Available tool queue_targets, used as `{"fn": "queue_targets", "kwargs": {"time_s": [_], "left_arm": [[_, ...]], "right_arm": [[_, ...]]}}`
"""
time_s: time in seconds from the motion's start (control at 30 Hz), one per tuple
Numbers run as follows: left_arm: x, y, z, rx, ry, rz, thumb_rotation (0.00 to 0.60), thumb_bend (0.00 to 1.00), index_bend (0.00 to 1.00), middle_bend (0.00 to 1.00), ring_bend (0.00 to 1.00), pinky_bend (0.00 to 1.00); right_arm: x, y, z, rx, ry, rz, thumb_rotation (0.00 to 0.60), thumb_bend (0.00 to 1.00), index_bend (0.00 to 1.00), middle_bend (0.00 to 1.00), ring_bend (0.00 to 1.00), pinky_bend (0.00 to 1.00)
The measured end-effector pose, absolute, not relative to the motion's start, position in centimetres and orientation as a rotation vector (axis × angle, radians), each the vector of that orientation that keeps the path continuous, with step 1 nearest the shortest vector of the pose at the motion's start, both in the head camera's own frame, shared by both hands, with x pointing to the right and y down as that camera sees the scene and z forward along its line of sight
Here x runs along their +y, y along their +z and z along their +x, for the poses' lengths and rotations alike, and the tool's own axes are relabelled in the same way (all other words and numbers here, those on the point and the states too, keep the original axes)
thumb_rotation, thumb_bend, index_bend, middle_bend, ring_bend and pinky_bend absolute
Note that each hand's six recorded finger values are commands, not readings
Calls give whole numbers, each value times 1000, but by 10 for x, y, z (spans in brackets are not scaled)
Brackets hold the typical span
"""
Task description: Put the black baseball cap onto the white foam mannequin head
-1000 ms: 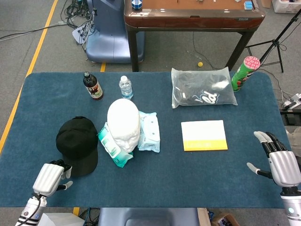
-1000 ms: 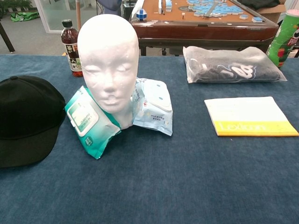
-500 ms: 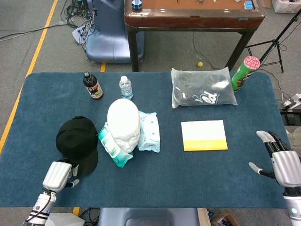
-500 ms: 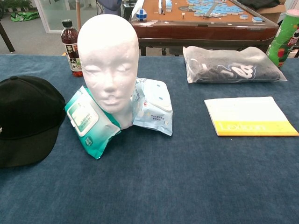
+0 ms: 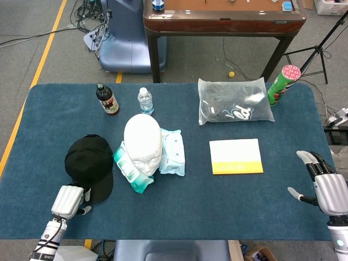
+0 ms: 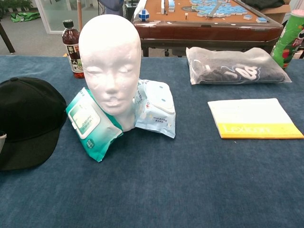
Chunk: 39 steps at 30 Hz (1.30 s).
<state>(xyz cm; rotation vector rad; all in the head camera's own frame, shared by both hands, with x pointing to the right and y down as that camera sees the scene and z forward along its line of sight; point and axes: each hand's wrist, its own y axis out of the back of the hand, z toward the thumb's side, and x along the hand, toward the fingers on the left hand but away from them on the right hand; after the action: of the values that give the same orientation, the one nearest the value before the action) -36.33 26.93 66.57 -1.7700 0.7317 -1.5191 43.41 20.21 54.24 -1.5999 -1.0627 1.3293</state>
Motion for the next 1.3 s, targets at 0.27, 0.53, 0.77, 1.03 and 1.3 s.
{"fn": "queue_targets", "kwargs": {"time_s": [0.27, 0.53, 0.77, 1.03, 1.3], "left_arm": [[269, 673, -368, 723, -1542, -1752, 600, 0, 636, 752, 453, 525], [269, 680, -371, 728, -1560, -1754, 600, 0, 635, 752, 453, 525], [267, 684, -372, 745, -1558, -1753, 600, 0, 634, 752, 453, 525], [262, 684, -376, 782, -1523, -1707, 600, 0, 607, 747, 453, 525], [256, 677, -379, 866, -1429, -1651, 600, 0, 527, 573, 361, 524]], "right_arm": [[202, 542, 434, -1061, 1328, -1601, 600, 0, 133, 179, 119, 303], [202, 543, 434, -1059, 1331, -1602, 600, 0, 133, 179, 118, 304], [202, 543, 434, -1061, 1332, -1601, 600, 0, 134, 179, 118, 304], [202, 544, 434, -1058, 1333, -1603, 600, 0, 133, 179, 119, 304], [202, 544, 433, -1055, 1333, -1605, 600, 0, 134, 179, 119, 304]]}}
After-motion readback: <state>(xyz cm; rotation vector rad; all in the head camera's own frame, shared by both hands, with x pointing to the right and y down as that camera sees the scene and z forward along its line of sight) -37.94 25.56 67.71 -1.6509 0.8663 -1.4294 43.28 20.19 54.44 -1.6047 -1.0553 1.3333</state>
